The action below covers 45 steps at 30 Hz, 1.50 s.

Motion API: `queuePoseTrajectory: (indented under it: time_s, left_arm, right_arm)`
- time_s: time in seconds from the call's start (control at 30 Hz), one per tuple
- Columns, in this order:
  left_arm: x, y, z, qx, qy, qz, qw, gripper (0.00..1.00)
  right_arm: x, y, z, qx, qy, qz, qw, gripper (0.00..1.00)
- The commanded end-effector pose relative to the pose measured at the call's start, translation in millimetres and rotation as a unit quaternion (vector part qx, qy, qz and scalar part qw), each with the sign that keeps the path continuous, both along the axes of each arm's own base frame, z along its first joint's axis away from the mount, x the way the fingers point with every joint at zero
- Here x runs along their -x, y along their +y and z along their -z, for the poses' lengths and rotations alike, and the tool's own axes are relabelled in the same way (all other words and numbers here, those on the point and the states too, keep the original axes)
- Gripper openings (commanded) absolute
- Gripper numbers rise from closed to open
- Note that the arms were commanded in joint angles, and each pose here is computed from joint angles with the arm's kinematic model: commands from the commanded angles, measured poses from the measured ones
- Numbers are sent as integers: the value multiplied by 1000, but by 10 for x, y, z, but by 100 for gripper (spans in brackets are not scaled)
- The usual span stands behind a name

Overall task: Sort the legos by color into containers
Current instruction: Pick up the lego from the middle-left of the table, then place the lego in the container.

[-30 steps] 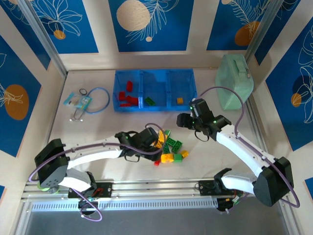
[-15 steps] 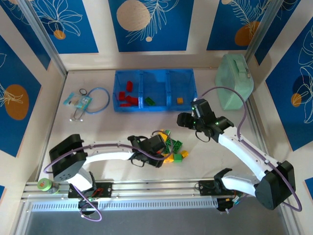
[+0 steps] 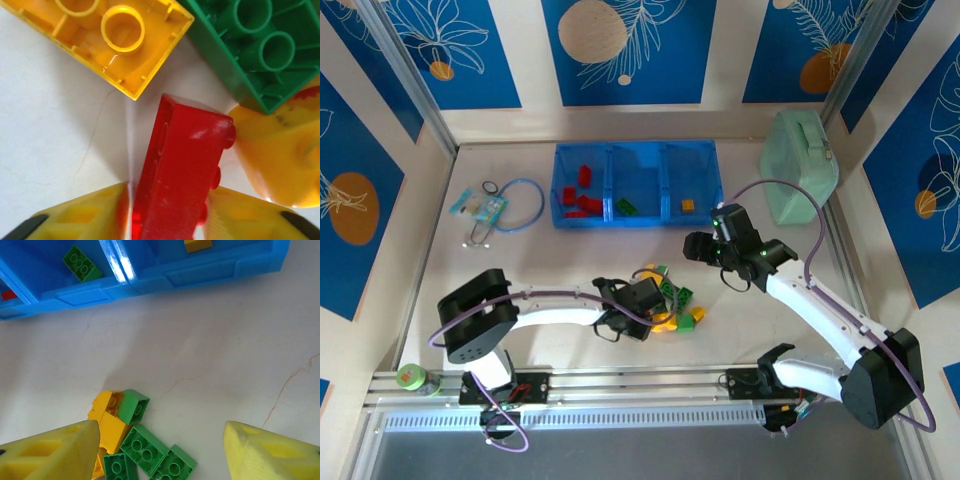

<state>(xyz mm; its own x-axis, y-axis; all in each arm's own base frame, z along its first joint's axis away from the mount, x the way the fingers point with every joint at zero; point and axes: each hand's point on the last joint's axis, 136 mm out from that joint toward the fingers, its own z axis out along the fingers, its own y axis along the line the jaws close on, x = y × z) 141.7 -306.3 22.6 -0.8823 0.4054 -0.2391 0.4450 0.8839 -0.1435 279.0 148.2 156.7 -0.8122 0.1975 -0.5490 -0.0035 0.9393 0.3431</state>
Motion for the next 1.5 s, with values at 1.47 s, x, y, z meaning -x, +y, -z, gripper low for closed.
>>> queuePoseTrajectory:
  time_s: [1.47]
  left_arm:
    - [-3315, 1576, -1094, 85, -132, -293, 943, 37]
  right_arm:
    - [152, 7, 20, -12, 16, -15, 1000, 66]
